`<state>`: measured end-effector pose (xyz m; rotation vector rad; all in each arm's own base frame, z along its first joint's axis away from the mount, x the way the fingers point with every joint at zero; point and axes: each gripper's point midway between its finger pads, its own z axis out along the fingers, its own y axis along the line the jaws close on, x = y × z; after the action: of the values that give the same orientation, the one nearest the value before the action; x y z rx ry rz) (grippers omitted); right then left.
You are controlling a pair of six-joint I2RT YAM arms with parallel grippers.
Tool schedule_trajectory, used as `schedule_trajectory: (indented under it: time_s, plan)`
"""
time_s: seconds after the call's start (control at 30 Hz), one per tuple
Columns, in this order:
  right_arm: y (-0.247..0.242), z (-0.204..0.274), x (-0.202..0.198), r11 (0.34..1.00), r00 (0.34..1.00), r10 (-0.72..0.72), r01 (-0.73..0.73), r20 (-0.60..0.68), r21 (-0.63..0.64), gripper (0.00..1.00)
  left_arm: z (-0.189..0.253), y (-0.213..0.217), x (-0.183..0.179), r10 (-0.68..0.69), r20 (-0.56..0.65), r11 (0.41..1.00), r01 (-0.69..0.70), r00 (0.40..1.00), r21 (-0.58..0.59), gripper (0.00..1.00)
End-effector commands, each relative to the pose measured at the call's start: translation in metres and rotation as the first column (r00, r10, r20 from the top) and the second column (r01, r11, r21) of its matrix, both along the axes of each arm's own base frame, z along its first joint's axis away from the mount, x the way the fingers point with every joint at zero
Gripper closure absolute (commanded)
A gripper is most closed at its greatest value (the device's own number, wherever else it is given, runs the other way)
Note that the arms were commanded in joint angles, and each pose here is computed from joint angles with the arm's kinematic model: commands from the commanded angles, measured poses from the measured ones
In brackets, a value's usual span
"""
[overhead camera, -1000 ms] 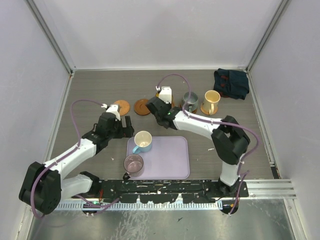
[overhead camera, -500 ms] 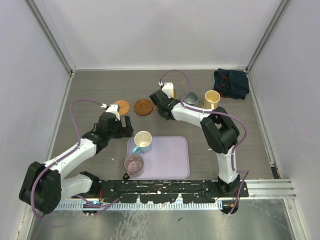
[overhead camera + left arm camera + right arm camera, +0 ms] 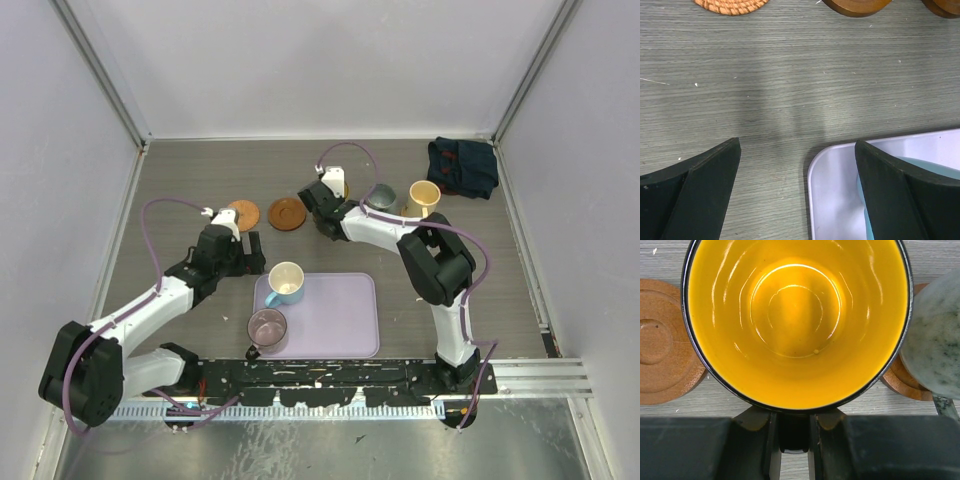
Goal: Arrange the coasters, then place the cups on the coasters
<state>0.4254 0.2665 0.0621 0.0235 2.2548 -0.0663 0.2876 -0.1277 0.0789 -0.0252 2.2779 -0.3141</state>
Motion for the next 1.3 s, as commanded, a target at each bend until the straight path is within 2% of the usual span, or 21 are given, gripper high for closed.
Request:
schedule_trajectory:
  time_s: [0.0,1.27]
  plan:
    - [0.016,0.037,0.021,0.996,0.992,-0.019,0.008,0.124,0.089,0.99,0.014,0.0,0.011,0.004,0.05,1.0,-0.004,0.999,0.01,0.02]
    - [0.014,0.005,0.005,0.994,0.999,-0.022,0.018,0.042,0.105,0.99,0.01,0.001,0.012,0.006,0.046,1.0,-0.007,0.999,0.025,0.02]
